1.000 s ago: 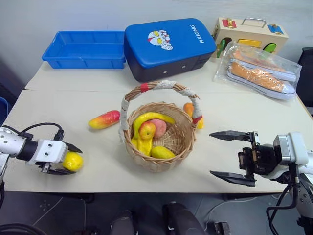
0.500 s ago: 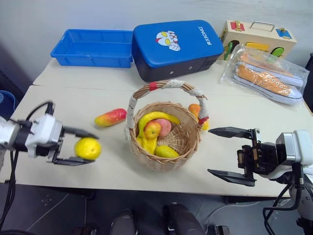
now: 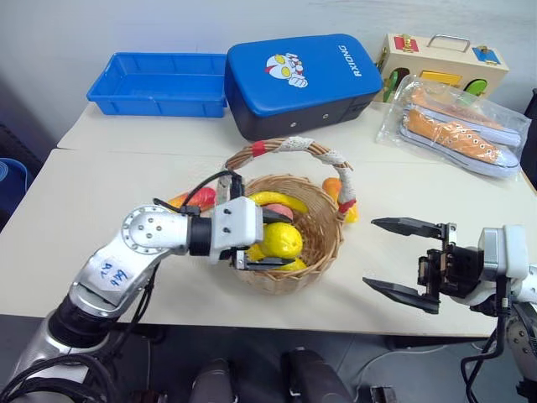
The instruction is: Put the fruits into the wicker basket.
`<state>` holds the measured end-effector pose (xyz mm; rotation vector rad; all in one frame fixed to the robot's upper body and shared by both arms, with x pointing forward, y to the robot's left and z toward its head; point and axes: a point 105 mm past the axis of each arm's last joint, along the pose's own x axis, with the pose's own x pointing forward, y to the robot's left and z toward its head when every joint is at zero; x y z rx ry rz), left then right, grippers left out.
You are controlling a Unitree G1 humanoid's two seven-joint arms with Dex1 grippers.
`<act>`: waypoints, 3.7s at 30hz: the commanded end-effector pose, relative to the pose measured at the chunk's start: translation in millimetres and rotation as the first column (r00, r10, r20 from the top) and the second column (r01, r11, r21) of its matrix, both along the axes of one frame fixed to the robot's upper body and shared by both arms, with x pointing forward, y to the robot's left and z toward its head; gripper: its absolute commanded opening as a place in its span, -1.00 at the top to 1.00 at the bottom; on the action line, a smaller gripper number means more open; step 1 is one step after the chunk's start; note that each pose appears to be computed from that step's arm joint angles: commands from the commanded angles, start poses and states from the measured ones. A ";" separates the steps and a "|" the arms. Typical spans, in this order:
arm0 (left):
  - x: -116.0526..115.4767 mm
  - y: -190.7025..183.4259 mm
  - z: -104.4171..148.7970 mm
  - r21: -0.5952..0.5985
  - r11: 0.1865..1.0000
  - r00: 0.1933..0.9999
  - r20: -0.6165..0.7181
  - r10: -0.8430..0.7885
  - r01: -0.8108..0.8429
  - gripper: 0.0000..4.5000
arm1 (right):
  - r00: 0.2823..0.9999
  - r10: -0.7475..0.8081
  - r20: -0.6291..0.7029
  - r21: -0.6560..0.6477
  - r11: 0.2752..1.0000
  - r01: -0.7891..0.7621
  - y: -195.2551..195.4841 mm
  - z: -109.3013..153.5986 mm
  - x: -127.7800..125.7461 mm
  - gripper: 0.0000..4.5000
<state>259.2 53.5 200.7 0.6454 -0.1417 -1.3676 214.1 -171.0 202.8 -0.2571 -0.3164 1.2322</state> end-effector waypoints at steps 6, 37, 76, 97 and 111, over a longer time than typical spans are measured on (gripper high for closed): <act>-13.4 13.4 22.9 -0.052 0.994 0.995 0.028 -0.097 0.098 -0.97 | 0.999 -0.015 0.050 -0.005 1.000 0.016 2.8 10.5 -7.4 -1.00; 13.9 281.6 -10.3 -0.017 0.801 0.760 -0.330 0.560 -0.598 -0.97 | 0.991 0.012 0.130 0.115 0.993 -0.028 14.2 3.9 -7.7 -1.00; -32.2 110.5 22.1 0.008 1.000 0.979 -0.202 0.018 -0.016 0.11 | 0.993 -0.101 0.069 0.098 0.991 0.094 -14.7 -25.4 4.7 -1.00; -22.3 64.7 16.3 -0.128 0.991 0.982 -0.189 0.002 -0.027 -0.97 | 0.890 -0.456 0.000 0.058 0.888 0.456 -67.6 -27.5 25.9 -1.00; -22.5 219.2 15.1 -0.055 0.932 0.926 -0.152 0.347 -0.358 -0.99 | 0.732 -0.677 -0.076 -0.100 0.735 0.670 -159.8 -72.7 38.3 -1.00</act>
